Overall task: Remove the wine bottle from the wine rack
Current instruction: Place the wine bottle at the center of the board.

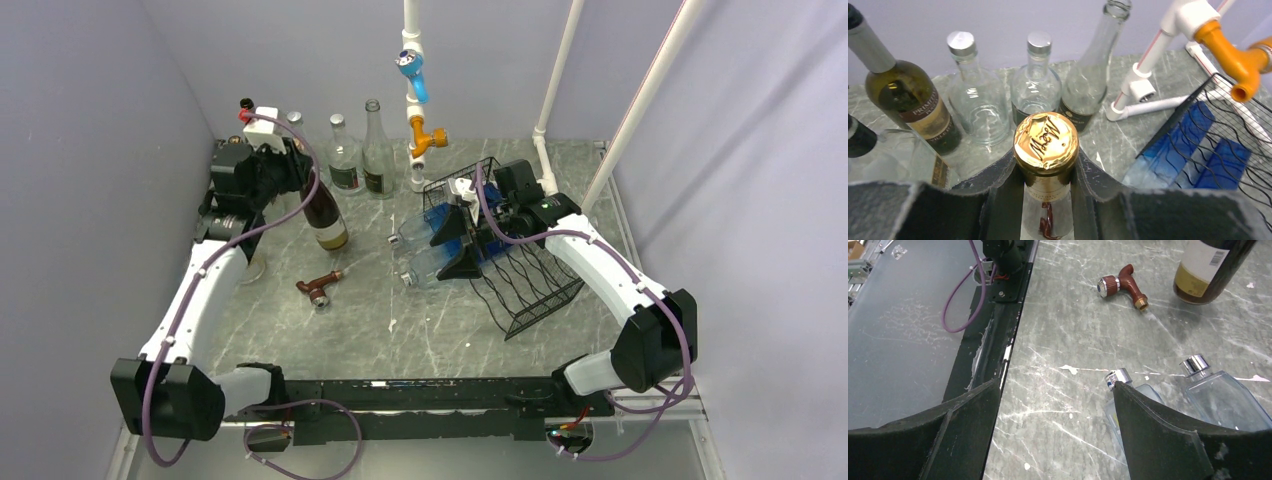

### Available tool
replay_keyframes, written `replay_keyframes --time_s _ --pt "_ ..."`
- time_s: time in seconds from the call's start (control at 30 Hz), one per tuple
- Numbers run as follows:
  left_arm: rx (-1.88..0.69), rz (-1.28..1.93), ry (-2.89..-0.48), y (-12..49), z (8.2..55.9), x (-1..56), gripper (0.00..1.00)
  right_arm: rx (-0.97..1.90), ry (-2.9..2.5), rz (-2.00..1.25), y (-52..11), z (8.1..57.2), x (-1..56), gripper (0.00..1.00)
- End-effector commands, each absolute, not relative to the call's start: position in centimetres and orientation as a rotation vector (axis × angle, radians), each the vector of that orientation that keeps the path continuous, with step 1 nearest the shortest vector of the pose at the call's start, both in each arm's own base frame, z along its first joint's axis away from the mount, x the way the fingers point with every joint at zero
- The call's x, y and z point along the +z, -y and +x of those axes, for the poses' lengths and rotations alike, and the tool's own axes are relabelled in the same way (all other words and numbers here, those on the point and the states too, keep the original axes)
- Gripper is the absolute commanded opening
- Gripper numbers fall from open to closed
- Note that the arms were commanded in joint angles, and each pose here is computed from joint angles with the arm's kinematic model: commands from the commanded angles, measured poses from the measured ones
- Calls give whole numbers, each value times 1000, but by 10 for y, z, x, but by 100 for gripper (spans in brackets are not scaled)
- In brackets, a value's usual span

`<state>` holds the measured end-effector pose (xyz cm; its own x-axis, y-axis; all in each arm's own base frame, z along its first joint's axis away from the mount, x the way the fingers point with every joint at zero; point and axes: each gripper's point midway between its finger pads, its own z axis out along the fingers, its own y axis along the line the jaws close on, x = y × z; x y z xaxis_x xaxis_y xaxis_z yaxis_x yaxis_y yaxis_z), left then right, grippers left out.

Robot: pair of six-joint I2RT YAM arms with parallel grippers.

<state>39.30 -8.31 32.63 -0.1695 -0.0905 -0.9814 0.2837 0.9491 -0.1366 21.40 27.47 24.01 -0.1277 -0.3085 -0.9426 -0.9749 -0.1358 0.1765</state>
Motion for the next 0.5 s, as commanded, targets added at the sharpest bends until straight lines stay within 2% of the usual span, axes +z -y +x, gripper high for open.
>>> replay_keyframes --time_s 0.0,0.47 --pt "-329 146 -1148 72 385 504 0 1303 -1411 -1495 -276 213 244 86" --pt "-135 53 -1140 29 433 492 0 1292 -1413 -1498 -274 215 243 86"
